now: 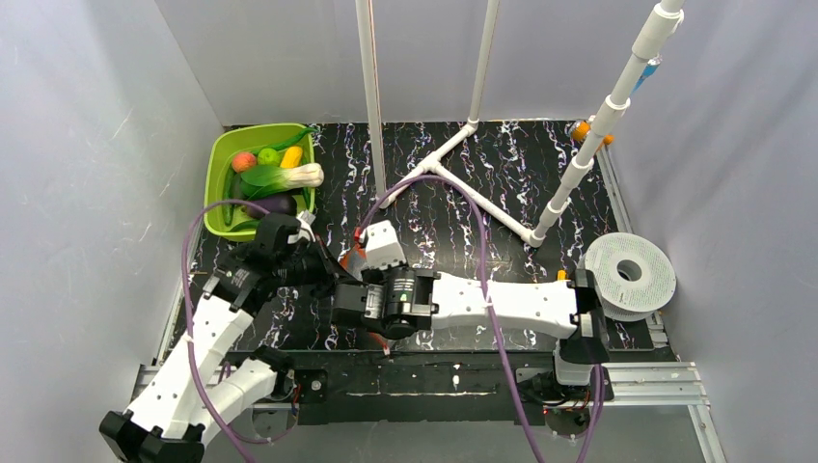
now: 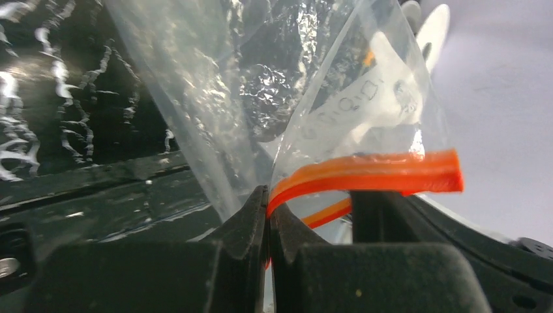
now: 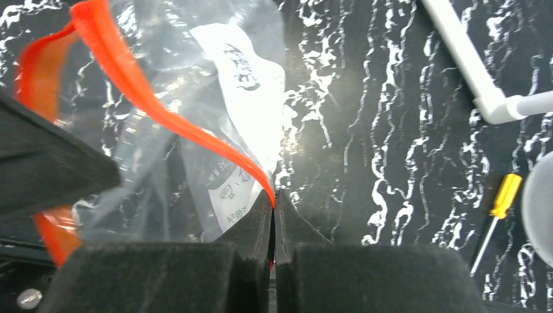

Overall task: Place the food in the zip-top bag and seal the zipper
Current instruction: Open the zipper of the food storage bag at the center of the board.

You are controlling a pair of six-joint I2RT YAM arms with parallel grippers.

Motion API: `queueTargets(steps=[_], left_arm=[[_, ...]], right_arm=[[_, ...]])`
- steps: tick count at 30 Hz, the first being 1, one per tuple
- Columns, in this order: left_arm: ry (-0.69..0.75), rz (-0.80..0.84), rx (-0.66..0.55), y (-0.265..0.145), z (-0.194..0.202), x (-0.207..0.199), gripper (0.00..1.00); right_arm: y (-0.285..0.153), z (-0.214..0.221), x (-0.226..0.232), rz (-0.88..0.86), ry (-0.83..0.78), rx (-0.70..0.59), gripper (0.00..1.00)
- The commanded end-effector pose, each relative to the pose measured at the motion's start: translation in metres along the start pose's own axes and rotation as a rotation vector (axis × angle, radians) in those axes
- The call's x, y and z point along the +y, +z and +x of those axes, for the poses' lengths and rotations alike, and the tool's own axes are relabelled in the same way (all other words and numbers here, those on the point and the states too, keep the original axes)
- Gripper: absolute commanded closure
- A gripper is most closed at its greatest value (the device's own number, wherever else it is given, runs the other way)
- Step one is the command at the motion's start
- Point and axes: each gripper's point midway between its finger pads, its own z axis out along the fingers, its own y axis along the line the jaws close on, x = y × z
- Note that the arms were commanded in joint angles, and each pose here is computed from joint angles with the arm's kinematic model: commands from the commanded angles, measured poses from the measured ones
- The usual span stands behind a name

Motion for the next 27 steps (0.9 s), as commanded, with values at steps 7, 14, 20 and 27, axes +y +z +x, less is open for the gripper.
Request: queueTargets(steps=[7,14,20,27], left_arm=[[0.395,-0.324,-0.054,-0.019,-0.018,0.000,1.00],[0.486,-0.434,-0.066,0.007,-0.029,-0.024,1.00],[0.477,-0.262,-0.047,0.040,-0.027,-0.064,0.89],[0.390,-0.074,0.003,0.065,-0.012,-0.097,0.47]], right_arm=[[-0.020,-0.049,-0.055,-0.137,0.073,-0.095,0.99],[-0.036,-0.083,-0.099,-0.213,0.128,-0.176,0.99],[-0.038,-0.066,-0.149,-0.160,0.009,-0.237,0.99],[-0.036,-0.039,-0.152,-0.236,-0.038,-0.224,0.99]])
